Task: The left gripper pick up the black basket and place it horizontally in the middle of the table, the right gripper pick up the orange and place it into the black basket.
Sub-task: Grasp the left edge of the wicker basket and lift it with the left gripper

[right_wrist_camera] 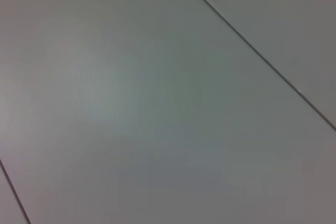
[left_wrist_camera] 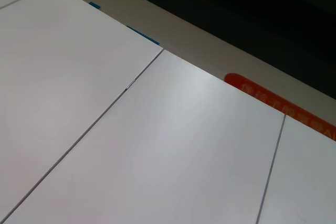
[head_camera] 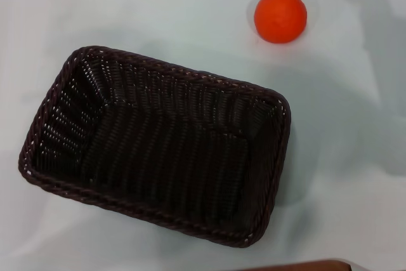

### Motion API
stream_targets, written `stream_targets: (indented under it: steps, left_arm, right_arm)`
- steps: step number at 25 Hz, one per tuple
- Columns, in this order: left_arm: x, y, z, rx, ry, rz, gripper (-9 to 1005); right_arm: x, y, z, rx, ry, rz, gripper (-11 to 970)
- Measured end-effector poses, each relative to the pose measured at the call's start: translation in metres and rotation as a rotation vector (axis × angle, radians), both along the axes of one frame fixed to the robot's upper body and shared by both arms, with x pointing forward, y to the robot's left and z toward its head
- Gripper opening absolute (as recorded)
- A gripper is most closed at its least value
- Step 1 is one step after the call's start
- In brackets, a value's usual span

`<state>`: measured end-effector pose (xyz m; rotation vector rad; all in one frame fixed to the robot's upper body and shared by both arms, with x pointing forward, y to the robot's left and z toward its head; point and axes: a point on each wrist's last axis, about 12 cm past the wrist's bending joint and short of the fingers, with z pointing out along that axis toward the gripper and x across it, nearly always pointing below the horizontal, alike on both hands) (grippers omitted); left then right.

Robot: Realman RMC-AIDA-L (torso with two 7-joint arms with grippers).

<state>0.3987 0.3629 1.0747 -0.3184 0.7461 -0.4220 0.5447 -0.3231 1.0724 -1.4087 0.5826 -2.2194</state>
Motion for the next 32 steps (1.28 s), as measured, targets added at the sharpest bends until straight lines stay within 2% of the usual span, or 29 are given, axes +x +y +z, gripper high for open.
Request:
stream_targets:
  steps: [11,16,21,26,27,32]
  left_arm:
    - [0.001,-0.001,0.000,0.001,0.000,-0.006,791]
    - [0.007,0.002,0.005,0.044,0.009,-0.078,791]
    - [0.026,0.024,0.030,0.106,0.101,-0.321,785]
    - [0.055,0.036,0.070,0.258,0.278,-0.644,781]
    - [0.064,0.037,0.081,0.302,0.355,-0.715,781]
    - [0.087,0.030,0.108,0.404,0.669,-0.854,780]
  right_arm:
    - [0.001,-0.001,-0.001,0.007,0.014,-0.008,958]
    - [0.001,-0.001,-0.001,0.007,0.016,-0.008,958]
    - [0.002,-0.001,-0.002,0.009,0.020,-0.010,958]
    - [0.003,-0.001,-0.003,0.012,0.030,-0.013,957]
    - [0.003,-0.001,-0.003,0.013,0.033,-0.012,957]
    - [0.005,-0.001,-0.004,0.020,0.045,-0.019,957]
